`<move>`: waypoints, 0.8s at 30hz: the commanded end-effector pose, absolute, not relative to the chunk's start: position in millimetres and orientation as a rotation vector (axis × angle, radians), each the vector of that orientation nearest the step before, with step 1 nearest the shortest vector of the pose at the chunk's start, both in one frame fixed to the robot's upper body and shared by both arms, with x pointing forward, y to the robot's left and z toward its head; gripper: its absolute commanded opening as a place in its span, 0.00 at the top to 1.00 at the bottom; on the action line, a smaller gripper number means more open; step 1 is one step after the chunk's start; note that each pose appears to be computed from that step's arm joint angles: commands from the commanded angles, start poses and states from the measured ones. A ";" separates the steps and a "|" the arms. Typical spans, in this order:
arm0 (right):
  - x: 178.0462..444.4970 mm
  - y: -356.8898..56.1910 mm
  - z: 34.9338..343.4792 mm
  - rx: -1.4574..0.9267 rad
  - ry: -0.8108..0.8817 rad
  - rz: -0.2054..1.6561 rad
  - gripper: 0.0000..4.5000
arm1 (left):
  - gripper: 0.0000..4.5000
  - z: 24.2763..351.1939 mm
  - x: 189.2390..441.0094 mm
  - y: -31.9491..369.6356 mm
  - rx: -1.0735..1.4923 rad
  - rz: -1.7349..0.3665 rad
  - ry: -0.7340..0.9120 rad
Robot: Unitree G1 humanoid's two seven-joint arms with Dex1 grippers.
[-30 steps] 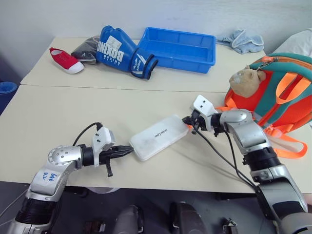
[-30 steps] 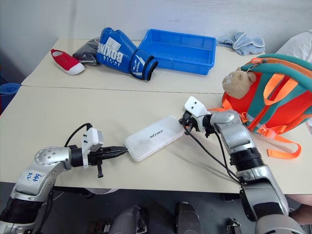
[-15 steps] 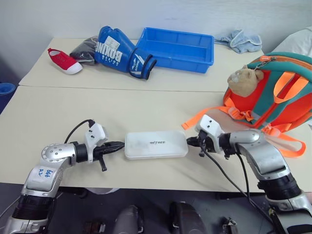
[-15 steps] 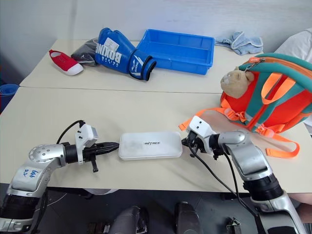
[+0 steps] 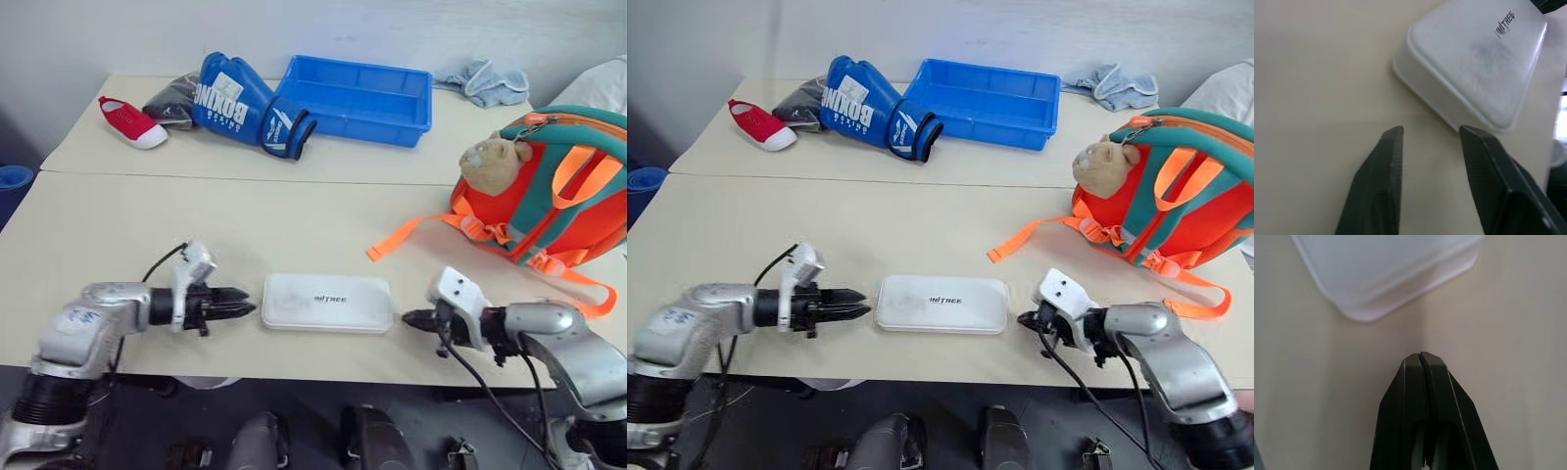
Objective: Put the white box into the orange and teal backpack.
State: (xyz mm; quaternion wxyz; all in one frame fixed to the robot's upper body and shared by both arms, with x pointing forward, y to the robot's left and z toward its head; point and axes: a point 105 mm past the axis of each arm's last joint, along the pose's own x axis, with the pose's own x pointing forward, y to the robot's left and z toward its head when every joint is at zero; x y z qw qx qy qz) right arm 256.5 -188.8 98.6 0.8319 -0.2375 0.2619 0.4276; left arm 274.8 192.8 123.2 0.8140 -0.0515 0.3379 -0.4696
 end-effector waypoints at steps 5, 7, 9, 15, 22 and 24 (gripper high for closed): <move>254.6 -192.4 92.9 -0.495 0.524 0.873 1.00 | 0.07 114.3 297.4 204.2 -0.441 -0.790 0.996; 256.1 -186.4 91.8 -0.491 0.504 0.883 1.00 | 0.01 116.0 302.2 194.6 -0.529 -0.792 1.044; 260.3 -180.3 91.2 -0.493 0.482 0.887 1.00 | 0.01 113.8 301.7 184.5 -0.547 -0.813 1.086; 277.5 -165.4 98.7 -0.518 0.426 0.907 1.00 | 0.01 101.9 297.0 156.7 -0.540 -0.894 1.189; 289.3 -157.7 98.5 -0.531 0.415 0.899 1.00 | 0.01 91.9 291.4 131.1 -0.561 -0.961 1.242; 290.6 -153.1 98.8 -0.520 0.409 0.904 1.00 | 0.01 89.0 289.2 121.4 -0.528 -0.981 1.213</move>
